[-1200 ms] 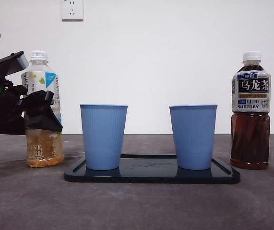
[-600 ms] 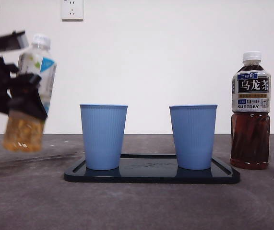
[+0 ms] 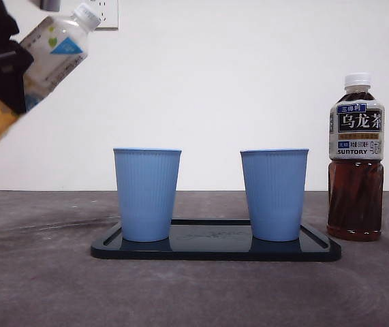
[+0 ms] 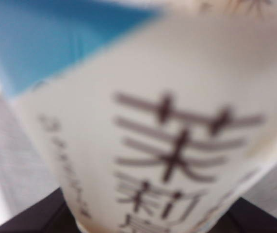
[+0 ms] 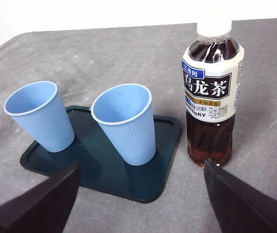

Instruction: Pour the drink into the cup

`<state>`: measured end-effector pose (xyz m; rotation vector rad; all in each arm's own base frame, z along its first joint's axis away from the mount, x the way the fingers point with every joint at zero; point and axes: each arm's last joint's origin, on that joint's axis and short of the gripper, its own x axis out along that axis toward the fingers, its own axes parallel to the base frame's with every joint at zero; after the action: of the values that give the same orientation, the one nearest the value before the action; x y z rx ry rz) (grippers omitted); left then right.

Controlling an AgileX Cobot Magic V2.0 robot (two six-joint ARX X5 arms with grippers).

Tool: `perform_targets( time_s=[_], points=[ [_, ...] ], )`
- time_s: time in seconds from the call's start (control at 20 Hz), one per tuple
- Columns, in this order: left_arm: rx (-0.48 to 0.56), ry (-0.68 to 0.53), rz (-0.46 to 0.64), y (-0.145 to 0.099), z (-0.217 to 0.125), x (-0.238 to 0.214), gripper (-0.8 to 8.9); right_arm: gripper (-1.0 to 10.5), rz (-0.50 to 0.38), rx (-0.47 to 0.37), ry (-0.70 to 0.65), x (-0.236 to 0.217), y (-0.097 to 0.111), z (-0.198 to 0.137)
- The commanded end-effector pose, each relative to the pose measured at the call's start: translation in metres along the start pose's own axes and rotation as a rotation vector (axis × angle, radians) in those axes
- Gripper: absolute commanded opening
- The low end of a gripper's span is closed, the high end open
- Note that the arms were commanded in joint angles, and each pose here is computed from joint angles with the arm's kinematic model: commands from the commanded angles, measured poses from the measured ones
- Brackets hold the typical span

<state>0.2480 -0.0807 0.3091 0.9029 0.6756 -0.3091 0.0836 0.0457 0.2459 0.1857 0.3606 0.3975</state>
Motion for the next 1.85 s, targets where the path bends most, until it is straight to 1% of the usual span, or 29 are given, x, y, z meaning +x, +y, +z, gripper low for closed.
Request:
perform_targets(
  time_s=[0.05, 0.15, 0.25, 0.35, 0.55, 0.9, 1.05, 1.45, 1.85],
  points=[
    [0.114, -0.017, 0.080, 0.007, 0.014, -0.015, 2.14, 4.0, 0.010, -0.010, -0.013, -0.002, 0.002, 0.004],
    [0.190, 0.024, 0.124, 0.004, 0.017, -0.018, 2.14, 4.0, 0.011, -0.010, -0.012, -0.002, 0.002, 0.003],
    [0.247, 0.061, 0.137, 0.001, 0.017, -0.019, 2.14, 4.0, 0.010, -0.012, -0.008, -0.002, 0.001, 0.003],
    [0.269, 0.086, 0.151, -0.001, 0.018, -0.019, 2.14, 4.0, 0.011, -0.014, -0.008, -0.002, 0.001, 0.003],
    [0.382, 0.149, 0.174, -0.008, 0.021, -0.016, 2.13, 4.0, 0.017, -0.014, -0.006, -0.002, 0.002, 0.003],
    [0.508, 0.207, 0.192, -0.018, 0.028, -0.010, 2.12, 4.0, 0.017, -0.014, -0.004, -0.002, 0.002, 0.003],
    [0.534, 0.240, 0.193, -0.024, 0.031, -0.002, 2.12, 4.0, 0.016, -0.015, 0.000, -0.002, 0.002, 0.002],
    [0.623, 0.269, 0.154, -0.045, 0.041, 0.018, 2.12, 4.0, 0.016, -0.018, 0.000, -0.002, 0.002, 0.002],
    [0.627, 0.272, 0.151, -0.047, 0.043, 0.023, 2.11, 4.0, 0.016, -0.018, 0.000, -0.002, 0.002, 0.002]
  ],
)
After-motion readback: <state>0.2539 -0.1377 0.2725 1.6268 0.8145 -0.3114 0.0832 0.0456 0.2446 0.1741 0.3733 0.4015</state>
